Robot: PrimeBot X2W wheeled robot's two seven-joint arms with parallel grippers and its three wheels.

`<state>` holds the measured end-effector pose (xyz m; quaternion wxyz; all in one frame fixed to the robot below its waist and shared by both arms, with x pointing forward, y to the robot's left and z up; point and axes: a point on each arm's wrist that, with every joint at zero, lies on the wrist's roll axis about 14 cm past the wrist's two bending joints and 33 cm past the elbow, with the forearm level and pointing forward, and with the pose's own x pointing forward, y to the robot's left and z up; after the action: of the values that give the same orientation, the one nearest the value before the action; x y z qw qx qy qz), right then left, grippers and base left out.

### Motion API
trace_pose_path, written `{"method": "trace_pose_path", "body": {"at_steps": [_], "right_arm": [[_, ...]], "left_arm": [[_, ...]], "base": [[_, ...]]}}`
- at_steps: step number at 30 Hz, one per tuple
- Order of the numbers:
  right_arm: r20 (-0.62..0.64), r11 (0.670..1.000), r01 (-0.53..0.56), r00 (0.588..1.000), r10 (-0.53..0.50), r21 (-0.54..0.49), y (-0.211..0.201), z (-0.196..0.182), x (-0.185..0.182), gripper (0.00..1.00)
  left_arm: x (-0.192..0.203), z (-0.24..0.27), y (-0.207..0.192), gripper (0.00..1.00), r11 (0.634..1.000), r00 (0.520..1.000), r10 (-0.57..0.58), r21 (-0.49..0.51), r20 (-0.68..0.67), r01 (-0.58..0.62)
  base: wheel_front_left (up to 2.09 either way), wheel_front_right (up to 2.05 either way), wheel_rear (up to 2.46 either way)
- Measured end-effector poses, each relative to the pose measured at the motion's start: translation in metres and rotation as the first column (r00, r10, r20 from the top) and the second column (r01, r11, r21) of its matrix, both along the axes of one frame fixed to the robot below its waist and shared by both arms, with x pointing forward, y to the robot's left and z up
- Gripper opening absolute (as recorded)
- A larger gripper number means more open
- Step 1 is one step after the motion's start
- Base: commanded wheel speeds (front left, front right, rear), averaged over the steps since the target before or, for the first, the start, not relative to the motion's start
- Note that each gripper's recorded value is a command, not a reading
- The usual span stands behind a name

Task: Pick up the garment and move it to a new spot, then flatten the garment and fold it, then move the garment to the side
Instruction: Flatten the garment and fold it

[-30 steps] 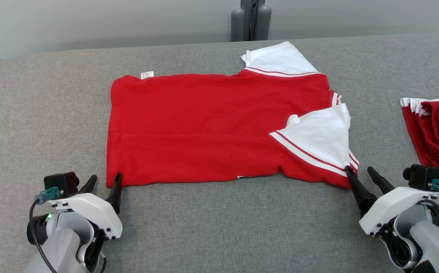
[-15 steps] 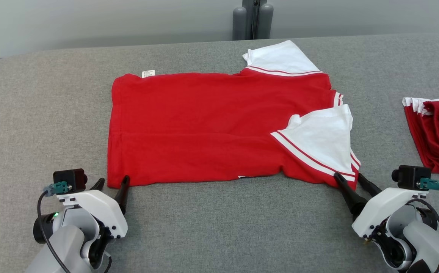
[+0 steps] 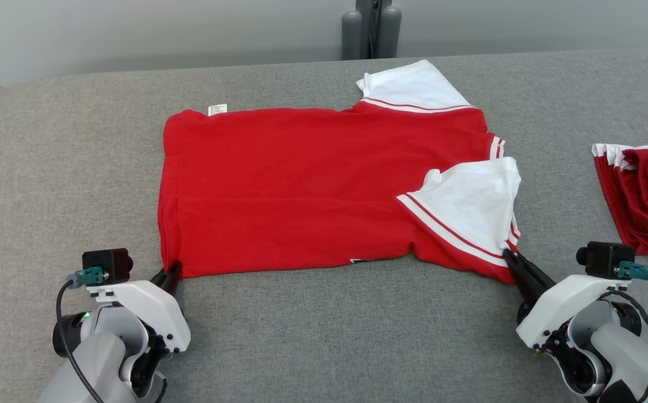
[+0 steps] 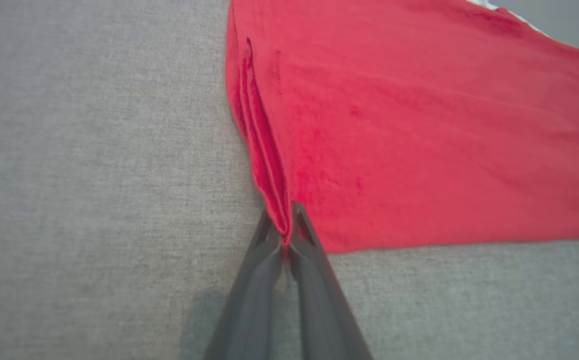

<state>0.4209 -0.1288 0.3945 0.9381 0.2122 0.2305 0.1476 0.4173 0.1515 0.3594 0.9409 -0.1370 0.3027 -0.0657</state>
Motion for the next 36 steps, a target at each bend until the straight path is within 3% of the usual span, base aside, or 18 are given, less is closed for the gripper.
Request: {"method": "trace_pose_path", "body": {"at_steps": [16,36], "right_arm": [[0.044,0.999,0.033,0.998,-0.033,0.007,-0.025,0.023,-0.016,0.0],[-0.052,0.997,0.057,0.997,-0.055,0.053,-0.041,0.001,-0.083,0.0]], "left_arm": [[-0.019,0.022,0.011,0.0,0.997,0.996,-0.055,0.059,0.064,0.052],[-0.079,0.039,0.013,0.0,0.998,0.998,-0.037,0.054,0.051,0.035]], "base": [[0.0,0.0,0.0],[0.0,0.0,0.0]]}}
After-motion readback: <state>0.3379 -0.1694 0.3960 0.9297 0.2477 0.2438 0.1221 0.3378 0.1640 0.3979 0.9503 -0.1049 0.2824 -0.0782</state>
